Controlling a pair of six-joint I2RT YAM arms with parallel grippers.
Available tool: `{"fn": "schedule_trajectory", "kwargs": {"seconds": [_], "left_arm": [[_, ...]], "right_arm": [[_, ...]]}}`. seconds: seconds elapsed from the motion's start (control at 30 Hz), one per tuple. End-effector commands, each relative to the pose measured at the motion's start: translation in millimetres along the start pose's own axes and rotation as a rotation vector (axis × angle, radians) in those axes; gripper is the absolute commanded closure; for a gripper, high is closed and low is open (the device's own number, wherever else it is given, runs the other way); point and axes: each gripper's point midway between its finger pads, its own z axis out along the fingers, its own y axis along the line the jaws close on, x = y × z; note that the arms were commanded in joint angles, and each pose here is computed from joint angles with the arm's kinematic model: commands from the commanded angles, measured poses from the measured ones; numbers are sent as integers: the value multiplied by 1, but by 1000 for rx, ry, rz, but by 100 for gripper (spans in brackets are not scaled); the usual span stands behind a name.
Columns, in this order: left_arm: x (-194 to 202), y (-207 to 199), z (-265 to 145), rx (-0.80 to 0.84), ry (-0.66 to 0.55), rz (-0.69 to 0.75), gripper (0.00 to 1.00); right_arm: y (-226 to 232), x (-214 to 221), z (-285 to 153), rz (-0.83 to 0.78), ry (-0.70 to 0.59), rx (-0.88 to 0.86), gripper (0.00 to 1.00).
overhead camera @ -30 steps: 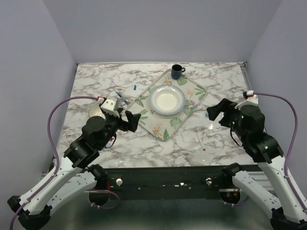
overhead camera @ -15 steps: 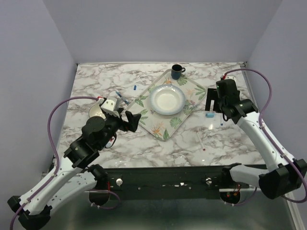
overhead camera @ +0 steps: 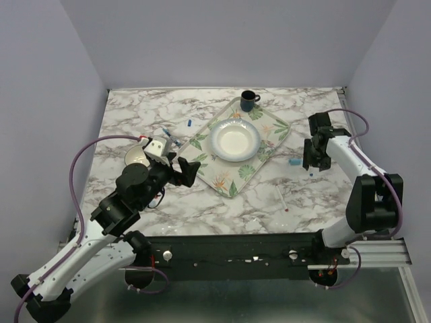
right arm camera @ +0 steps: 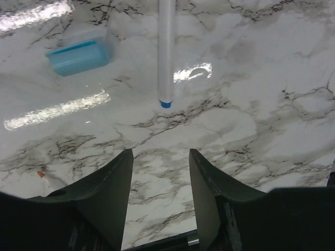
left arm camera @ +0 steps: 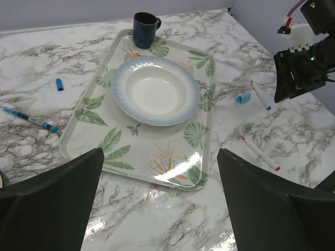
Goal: Insert the pens into the pen caps
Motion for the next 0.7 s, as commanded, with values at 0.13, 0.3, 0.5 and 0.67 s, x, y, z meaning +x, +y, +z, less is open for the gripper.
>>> {"fn": "schedule_trajectory", "kwargs": {"seconds": [0.13,0.3,0.5,0.67], "left_arm": [[-4,-6,0,35,-21,-14,1],[-8,-5,-2,29,-32,-10,1],[-9,-2,-4,19,-44,-5,1],[-7,-3,-2,21,-33,-3,1]], "right_arm": [[-7,-11,24,44,51,-69,51],[-5,-13,36,33,86,-76,56],[-5,-13,47,31,124,-74,58],[-8,-9,58,26,153,-46,59]]}}
